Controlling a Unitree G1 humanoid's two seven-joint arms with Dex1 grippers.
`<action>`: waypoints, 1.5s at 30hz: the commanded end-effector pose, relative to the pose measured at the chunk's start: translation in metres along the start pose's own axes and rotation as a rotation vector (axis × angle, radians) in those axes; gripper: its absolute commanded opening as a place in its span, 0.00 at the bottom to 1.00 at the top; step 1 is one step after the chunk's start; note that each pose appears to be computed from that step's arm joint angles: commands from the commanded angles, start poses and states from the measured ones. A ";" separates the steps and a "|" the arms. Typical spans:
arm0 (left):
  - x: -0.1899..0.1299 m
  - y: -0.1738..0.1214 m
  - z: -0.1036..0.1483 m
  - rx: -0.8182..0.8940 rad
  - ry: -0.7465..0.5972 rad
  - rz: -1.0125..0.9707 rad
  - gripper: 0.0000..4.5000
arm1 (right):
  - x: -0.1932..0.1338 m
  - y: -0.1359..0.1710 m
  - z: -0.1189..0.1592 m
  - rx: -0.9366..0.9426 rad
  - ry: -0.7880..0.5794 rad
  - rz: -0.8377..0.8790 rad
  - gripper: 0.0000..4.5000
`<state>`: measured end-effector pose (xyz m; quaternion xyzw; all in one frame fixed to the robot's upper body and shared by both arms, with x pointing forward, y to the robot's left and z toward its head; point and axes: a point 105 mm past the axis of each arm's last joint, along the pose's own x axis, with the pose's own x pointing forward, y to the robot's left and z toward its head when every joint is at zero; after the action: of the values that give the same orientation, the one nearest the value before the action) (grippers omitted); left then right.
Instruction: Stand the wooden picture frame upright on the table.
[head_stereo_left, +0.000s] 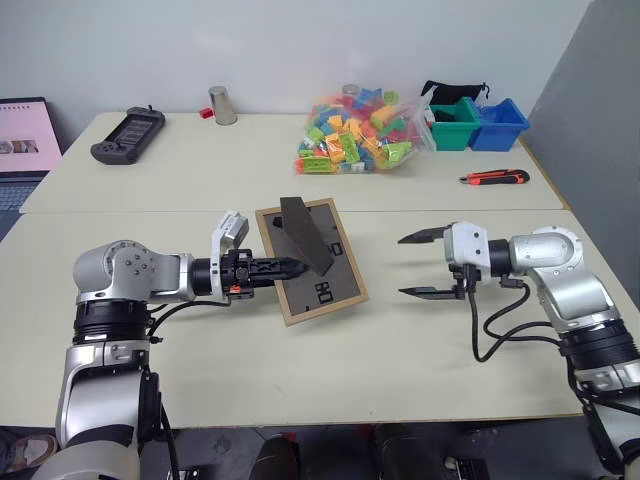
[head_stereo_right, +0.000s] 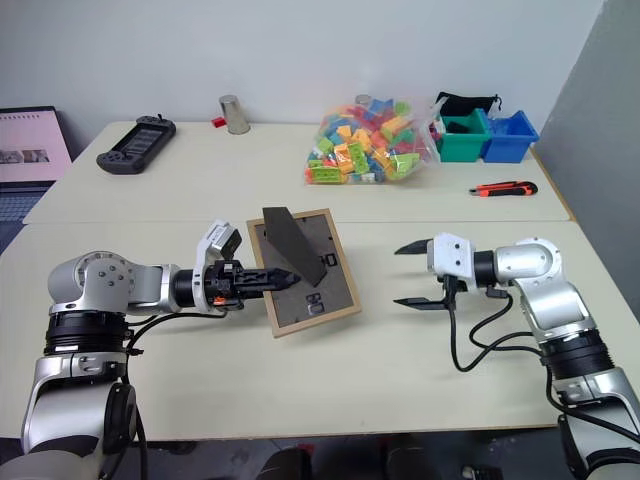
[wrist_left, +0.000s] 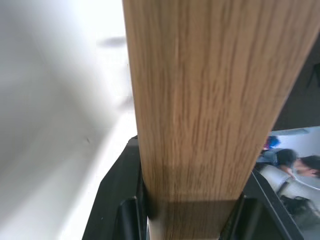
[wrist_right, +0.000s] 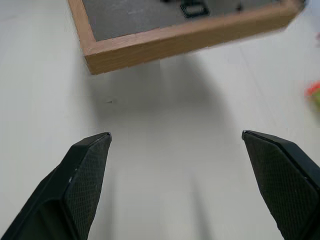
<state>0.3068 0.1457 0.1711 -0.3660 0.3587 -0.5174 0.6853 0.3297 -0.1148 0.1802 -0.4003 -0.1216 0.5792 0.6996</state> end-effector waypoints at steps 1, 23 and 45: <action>0.001 -0.025 0.003 0.041 0.008 -0.100 0.29 | -0.005 -0.011 0.019 -0.321 -0.110 -0.086 0.98; 0.018 -0.034 -0.004 -0.023 0.013 -0.146 0.29 | 0.042 0.031 0.065 -0.927 -0.502 -0.135 0.98; 0.020 -0.035 -0.009 -0.020 0.013 -0.141 0.29 | 0.057 0.001 0.046 -0.951 -0.369 -0.214 0.95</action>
<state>0.2915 0.1213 0.1797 -0.4018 0.3655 -0.5351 0.6471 0.3213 -0.0479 0.1825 -0.5556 -0.5050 0.4561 0.4778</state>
